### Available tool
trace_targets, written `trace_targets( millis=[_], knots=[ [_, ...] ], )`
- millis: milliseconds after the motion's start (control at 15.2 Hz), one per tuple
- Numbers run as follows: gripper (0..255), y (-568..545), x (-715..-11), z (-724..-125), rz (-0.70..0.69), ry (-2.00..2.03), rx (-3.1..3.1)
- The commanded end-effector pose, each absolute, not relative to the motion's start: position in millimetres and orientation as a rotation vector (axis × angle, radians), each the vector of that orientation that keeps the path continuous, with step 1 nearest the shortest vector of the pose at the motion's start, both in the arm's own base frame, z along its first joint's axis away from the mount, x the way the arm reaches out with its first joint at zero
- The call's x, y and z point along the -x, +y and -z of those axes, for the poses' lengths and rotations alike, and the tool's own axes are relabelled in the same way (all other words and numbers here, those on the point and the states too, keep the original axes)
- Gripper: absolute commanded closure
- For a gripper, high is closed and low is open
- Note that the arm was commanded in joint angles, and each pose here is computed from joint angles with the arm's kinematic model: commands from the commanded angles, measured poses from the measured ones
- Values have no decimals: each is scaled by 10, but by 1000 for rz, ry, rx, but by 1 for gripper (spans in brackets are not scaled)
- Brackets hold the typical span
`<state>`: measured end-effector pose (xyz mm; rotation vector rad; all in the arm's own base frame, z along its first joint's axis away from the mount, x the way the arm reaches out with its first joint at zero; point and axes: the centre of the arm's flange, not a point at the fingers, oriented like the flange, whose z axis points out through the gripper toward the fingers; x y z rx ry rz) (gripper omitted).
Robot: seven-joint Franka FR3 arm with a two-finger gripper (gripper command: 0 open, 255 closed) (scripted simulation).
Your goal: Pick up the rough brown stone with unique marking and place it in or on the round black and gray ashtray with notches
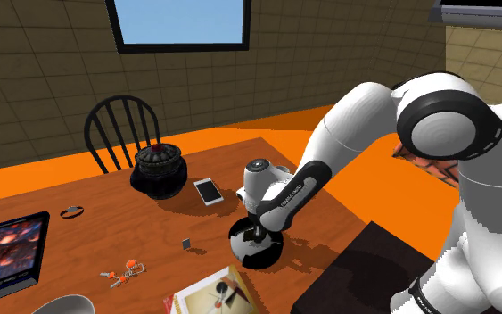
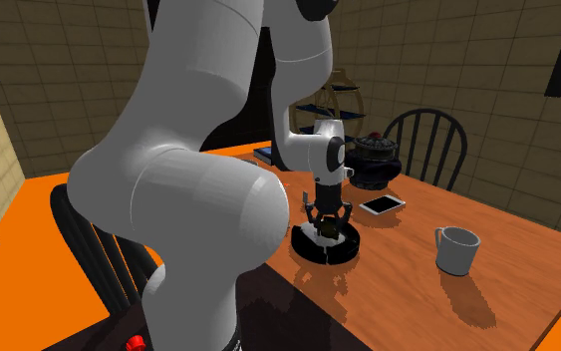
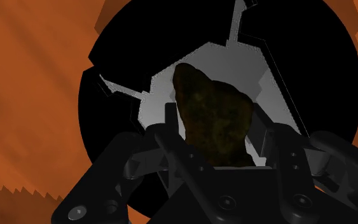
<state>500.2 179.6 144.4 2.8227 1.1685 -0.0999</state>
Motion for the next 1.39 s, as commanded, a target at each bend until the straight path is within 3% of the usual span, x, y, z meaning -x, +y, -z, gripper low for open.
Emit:
trace_targets(
  millis=[0, 1056, 1320],
  knots=[
    [255, 1796, -5002, -1444, 100, 1168, -2823],
    [255, 1877, -5028, -2188, 100, 1168, -2823],
    [255, 1877, -5028, -1977, 100, 1168, -2823]
  ],
)
